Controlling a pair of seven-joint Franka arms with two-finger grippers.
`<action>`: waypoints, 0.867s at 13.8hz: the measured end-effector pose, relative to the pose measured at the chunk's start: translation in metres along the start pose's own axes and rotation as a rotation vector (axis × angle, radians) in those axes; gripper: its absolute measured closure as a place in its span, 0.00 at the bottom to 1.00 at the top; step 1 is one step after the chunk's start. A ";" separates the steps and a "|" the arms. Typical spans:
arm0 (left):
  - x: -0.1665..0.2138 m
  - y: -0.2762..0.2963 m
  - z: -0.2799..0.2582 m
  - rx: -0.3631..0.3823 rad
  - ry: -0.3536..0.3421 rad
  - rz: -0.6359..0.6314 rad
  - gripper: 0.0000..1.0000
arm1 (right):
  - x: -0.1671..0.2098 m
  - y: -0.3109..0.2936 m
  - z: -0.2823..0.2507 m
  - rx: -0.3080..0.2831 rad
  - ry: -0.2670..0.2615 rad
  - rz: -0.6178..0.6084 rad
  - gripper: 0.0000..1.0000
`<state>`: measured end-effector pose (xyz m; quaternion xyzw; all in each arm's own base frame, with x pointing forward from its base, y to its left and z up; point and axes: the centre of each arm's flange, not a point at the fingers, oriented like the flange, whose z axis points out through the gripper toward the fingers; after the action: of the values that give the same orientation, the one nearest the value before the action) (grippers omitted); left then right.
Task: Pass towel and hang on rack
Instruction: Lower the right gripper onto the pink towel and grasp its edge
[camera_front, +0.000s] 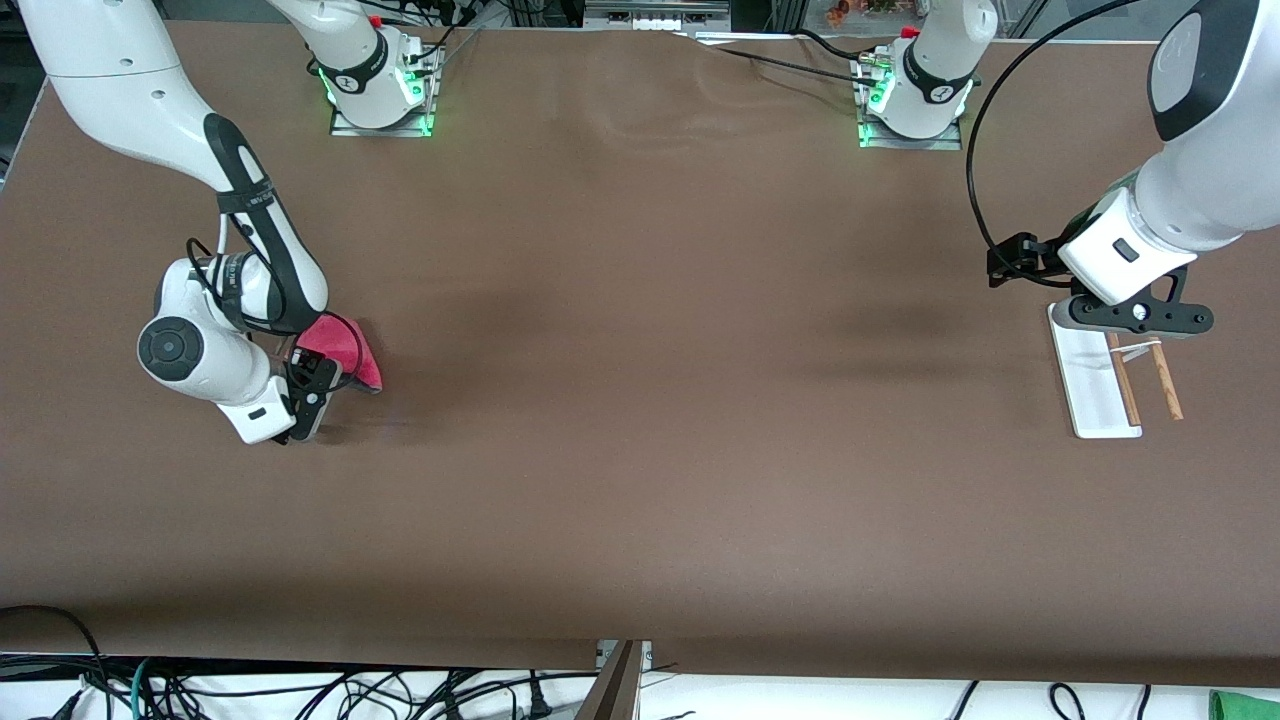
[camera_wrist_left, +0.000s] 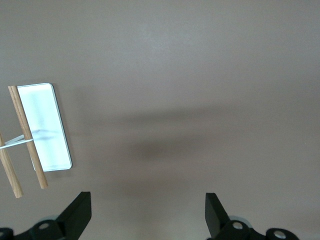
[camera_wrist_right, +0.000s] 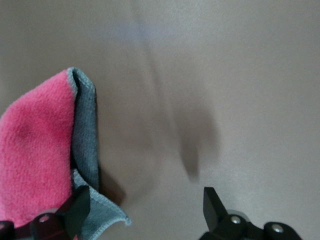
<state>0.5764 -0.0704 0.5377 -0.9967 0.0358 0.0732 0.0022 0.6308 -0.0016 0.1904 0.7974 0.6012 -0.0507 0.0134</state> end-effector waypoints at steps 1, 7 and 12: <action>0.001 0.000 0.001 -0.003 -0.002 0.000 0.00 | -0.001 0.000 -0.001 -0.001 0.000 -0.002 0.00; 0.002 0.005 0.005 -0.015 -0.010 0.008 0.00 | -0.010 -0.007 0.009 0.023 -0.012 0.002 0.13; 0.002 0.010 0.005 -0.038 -0.014 0.011 0.00 | -0.012 -0.012 0.013 0.050 -0.006 0.018 0.56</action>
<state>0.5769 -0.0804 0.5321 -0.9958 0.0401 0.0807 -0.0172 0.6151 -0.0105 0.1789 0.8026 0.5927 -0.0679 -0.0044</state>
